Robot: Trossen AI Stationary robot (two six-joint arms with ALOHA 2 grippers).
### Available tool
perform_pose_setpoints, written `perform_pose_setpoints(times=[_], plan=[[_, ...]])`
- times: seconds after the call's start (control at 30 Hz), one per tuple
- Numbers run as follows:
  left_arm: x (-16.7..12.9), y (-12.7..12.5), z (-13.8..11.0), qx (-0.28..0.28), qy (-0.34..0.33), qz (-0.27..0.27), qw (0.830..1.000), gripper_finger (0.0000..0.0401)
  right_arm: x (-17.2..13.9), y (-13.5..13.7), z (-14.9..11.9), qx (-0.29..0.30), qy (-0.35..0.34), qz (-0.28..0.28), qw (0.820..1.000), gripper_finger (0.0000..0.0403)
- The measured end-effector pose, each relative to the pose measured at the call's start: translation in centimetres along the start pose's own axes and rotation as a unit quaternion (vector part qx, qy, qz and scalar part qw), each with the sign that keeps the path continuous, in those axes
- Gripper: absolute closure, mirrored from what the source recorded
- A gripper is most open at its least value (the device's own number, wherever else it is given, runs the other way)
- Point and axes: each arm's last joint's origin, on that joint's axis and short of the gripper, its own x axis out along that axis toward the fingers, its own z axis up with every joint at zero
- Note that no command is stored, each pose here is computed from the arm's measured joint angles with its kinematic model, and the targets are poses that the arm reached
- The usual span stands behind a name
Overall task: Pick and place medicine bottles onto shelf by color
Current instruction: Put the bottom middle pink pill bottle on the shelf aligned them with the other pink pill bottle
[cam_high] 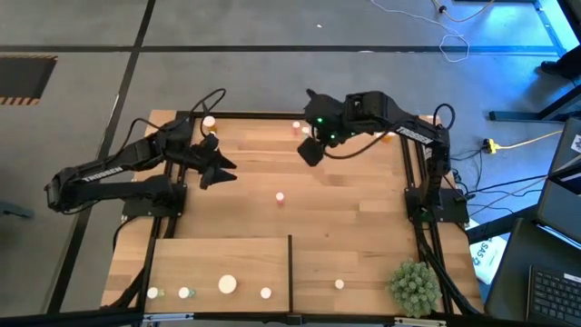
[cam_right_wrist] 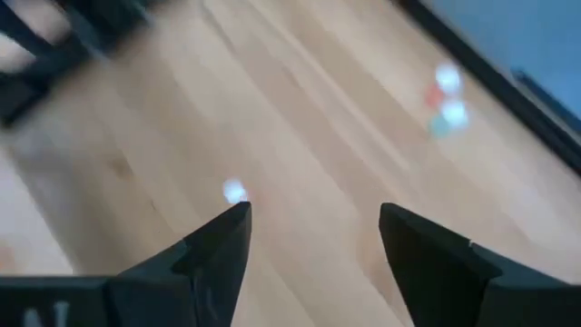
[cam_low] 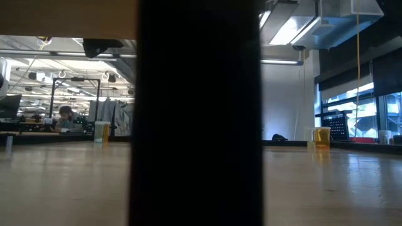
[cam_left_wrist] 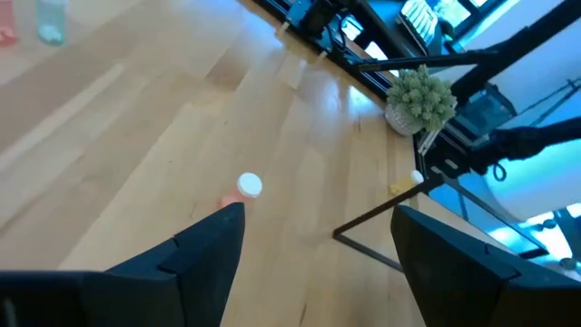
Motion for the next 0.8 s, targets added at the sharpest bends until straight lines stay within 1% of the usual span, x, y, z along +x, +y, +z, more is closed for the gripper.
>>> perform_pose_setpoints(times=[0.07, 0.13, 0.27, 0.37, 0.5, 0.63, 0.8], plan=[[0.0, 0.0, 0.0, 0.010, 0.004, -0.007, 1.000, 0.0128, 0.6, 0.0, -0.3, -0.038, 0.021, -0.004, 0.999, 0.0157], [0.0, -0.1, 0.0, 0.026, 0.005, -0.011, 1.000, 0.0128, 1.5, 0.0, -0.6, -0.087, 0.044, 0.006, 0.995, 0.0157], [0.0, 0.0, 0.0, 0.039, -0.001, 0.003, 0.999, 0.0128, 4.4, 0.2, -1.5, -0.169, 0.097, 0.030, 0.980, 0.0157], [-0.1, 0.1, 0.0, 0.042, -0.011, 0.021, 0.999, 0.0128, 7.2, 0.1, -2.4, -0.214, 0.130, 0.033, 0.967, 0.0157], [-0.3, -0.2, 0.3, 0.052, -0.016, 0.019, 0.998, 0.0128, 10.6, 0.4, -2.7, -0.254, 0.104, 0.056, 0.960, 0.0157], [-0.4, -0.2, 0.3, 0.051, -0.016, 0.023, 0.998, 0.0128, 13.3, 0.9, -2.4, -0.270, 0.044, 0.110, 0.956, 0.0157], [-0.4, -0.1, 0.3, 0.050, -0.016, 0.025, 0.998, 0.0128, 16.1, 0.8, -3.4, -0.311, 0.019, 0.128, 0.942, 0.0157]])
